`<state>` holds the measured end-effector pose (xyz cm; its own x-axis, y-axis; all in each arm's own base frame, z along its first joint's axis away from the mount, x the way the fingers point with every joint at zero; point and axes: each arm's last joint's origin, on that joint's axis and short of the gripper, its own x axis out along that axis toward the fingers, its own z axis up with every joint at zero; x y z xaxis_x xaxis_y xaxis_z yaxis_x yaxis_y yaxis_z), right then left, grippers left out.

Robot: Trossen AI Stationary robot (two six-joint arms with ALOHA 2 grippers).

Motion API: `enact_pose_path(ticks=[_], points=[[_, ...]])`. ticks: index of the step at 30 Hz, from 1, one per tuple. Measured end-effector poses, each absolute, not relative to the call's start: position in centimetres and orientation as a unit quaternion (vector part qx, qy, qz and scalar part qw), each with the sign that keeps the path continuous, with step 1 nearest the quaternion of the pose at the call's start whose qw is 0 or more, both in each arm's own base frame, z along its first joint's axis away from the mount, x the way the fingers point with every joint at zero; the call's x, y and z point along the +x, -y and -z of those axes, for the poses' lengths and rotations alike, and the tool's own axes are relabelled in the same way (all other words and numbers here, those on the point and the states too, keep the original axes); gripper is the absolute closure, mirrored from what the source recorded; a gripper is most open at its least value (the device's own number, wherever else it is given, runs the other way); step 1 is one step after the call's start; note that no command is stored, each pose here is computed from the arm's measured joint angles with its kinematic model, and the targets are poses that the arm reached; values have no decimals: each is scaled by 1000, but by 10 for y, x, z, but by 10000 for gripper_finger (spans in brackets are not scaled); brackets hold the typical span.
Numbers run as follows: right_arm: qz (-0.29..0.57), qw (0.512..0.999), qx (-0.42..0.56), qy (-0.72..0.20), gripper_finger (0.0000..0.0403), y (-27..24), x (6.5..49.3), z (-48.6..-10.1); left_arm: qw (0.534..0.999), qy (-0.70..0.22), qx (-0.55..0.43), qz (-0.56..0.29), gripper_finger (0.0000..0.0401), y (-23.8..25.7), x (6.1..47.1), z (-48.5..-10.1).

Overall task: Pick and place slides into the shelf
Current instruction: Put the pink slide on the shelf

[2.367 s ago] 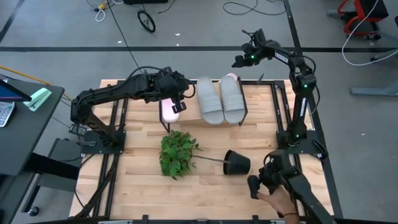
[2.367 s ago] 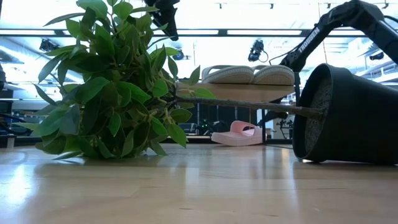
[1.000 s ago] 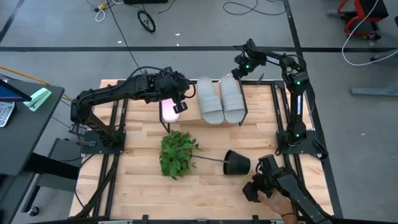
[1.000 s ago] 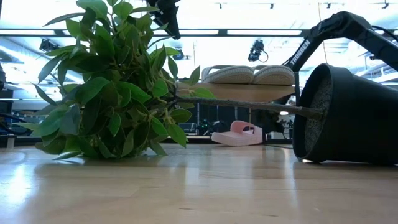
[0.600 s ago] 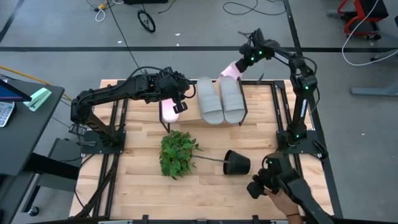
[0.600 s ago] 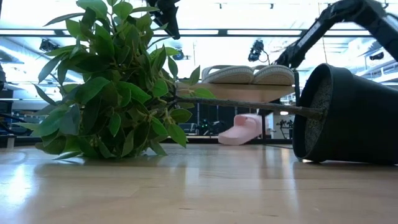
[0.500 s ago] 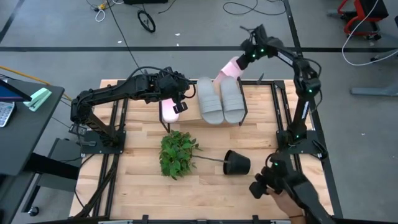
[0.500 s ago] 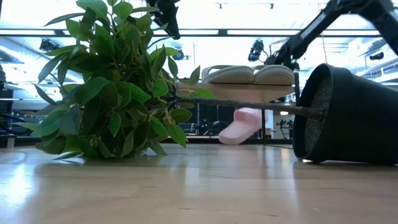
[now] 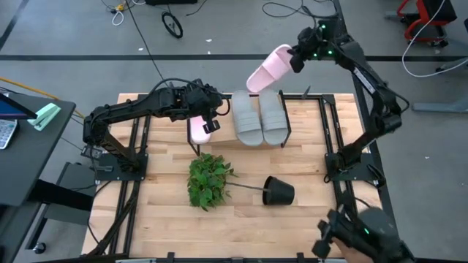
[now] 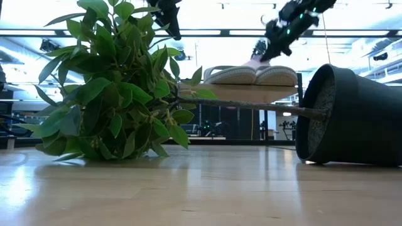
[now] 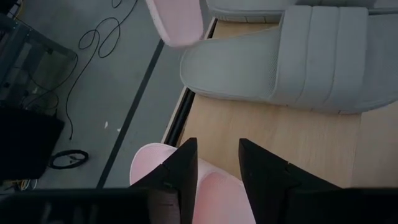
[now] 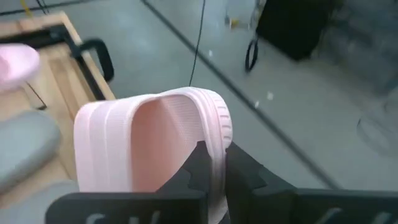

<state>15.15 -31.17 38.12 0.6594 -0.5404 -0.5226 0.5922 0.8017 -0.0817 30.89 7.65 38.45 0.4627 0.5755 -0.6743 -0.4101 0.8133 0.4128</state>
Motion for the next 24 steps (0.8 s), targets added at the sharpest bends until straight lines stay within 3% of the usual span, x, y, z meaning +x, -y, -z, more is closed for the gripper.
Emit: enact_pose_path(ticks=[6,13,24], points=[[289,933,-33,-212,378,274,151,-424,834,-464,106,-280,273,-75,304,-380],[162,974,-72,-138,378,240,163,-477,823,-484,105,-277,261,-74,297,-380],[94,985,-105,-103,378,216,198,-529,866,-396,78,-295,255,-58,245,-427]])
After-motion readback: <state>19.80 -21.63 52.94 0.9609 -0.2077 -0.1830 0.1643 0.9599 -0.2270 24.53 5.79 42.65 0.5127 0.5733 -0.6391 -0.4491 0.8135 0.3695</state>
